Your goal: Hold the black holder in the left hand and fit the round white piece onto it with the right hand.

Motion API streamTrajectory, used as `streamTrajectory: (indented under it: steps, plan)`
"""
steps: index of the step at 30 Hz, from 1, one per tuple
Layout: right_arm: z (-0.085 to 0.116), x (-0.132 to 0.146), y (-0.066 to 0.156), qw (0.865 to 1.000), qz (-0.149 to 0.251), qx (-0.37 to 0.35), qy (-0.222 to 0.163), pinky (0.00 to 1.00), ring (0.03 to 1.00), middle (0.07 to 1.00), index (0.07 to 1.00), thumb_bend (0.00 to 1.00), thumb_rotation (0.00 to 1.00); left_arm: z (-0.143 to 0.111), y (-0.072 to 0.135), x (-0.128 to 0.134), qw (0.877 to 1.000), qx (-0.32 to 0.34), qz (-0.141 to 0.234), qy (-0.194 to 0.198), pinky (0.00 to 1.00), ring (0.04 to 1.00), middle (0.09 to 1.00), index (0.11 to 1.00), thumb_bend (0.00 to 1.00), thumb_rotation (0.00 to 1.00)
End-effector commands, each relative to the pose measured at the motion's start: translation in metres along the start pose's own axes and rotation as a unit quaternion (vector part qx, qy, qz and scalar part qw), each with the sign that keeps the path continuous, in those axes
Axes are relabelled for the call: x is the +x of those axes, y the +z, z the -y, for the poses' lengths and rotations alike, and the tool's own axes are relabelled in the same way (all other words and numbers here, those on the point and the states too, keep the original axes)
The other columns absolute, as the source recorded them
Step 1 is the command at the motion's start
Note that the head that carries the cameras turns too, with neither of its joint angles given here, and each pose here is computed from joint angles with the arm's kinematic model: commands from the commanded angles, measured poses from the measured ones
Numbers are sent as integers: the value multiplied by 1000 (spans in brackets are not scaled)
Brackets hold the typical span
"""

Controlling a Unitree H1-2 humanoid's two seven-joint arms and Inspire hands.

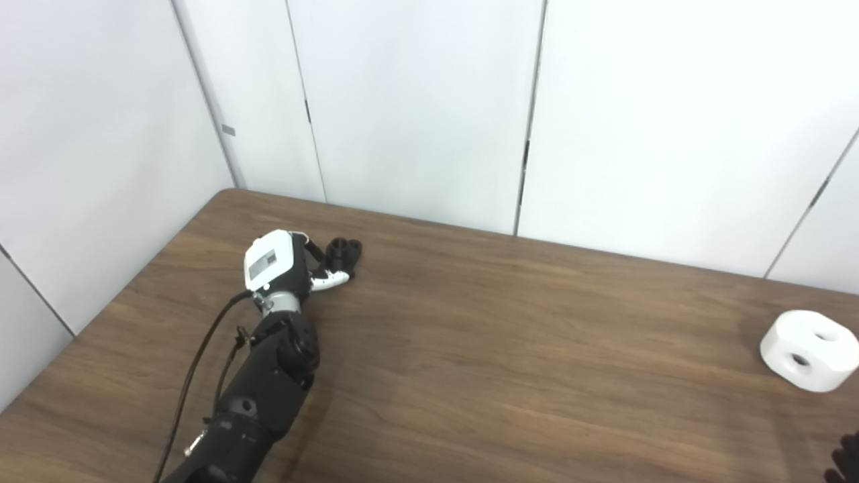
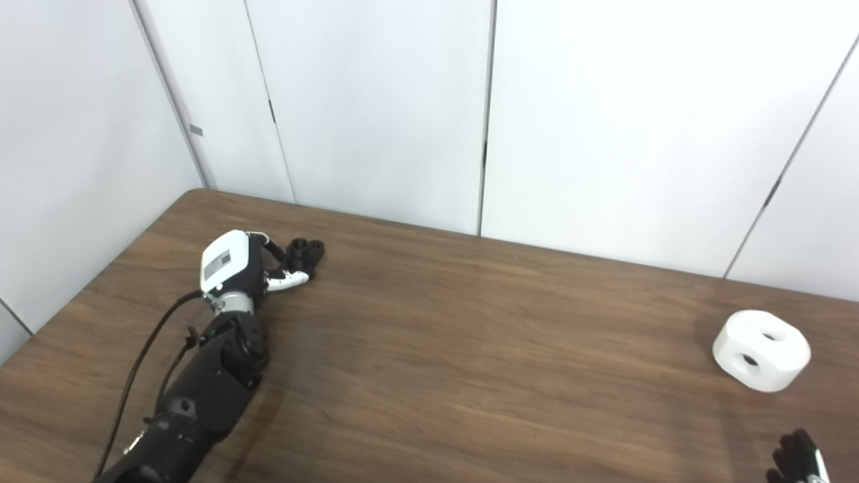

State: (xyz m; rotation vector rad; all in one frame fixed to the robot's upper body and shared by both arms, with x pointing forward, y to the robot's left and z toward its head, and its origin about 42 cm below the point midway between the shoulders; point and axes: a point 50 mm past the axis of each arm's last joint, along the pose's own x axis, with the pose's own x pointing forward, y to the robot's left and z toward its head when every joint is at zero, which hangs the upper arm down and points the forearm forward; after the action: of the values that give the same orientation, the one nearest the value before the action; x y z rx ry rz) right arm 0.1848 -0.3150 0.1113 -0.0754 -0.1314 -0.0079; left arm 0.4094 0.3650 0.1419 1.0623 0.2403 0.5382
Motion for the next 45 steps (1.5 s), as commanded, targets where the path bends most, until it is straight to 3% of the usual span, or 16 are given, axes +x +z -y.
streamTrajectory:
  steps: [1, 8, 14, 19, 24, 27, 30, 34, 45]
  plan:
    - [0, -14, -16, 999, -37, 15, -8, 1000, 1000, 1000, 1000, 723, 1000, -17, 5, 11, 999, 3, 19, 32, 995, 910, 807, 485, 518, 50]
    - [-1, -14, -15, 999, -41, 10, -7, 1000, 1000, 1000, 1000, 739, 1000, -17, 3, 8, 999, -28, 28, 23, 963, 901, 803, 485, 518, 47]
    - [-4, -12, -14, 999, -45, 4, -13, 1000, 1000, 984, 1000, 743, 1000, -19, 7, -1, 998, -56, 37, -15, 970, 912, 821, 487, 515, 51]
    - [-7, -11, -13, 999, -41, 4, -10, 1000, 1000, 989, 1000, 720, 1000, -22, 16, -24, 993, -86, 59, -56, 981, 917, 828, 487, 514, 52]
    - [-10, -8, -13, 999, -37, 2, -6, 1000, 1000, 988, 1000, 716, 1000, -22, 20, -49, 987, -102, 81, -95, 907, 927, 832, 488, 514, 55]
    - [-12, -7, -13, 999, -37, 1, -7, 1000, 1000, 991, 1000, 715, 1000, -22, 25, -71, 982, -107, 97, -124, 912, 934, 832, 489, 513, 55]
    - [-16, -5, -13, 999, -38, 0, -8, 1000, 994, 976, 1000, 701, 1000, -22, 31, -97, 972, -102, 138, -158, 944, 944, 837, 488, 512, 52]
    - [-21, -3, -12, 999, -34, -3, -9, 1000, 990, 969, 1000, 659, 1000, -20, 35, -128, 958, -89, 199, -187, 908, 923, 829, 489, 511, 48]
    - [-35, -3, -3, 999, -40, -10, -8, 1000, 989, 955, 1000, 600, 1000, -4, 53, -208, 918, -75, 290, -261, 993, 934, 835, 488, 514, 49]
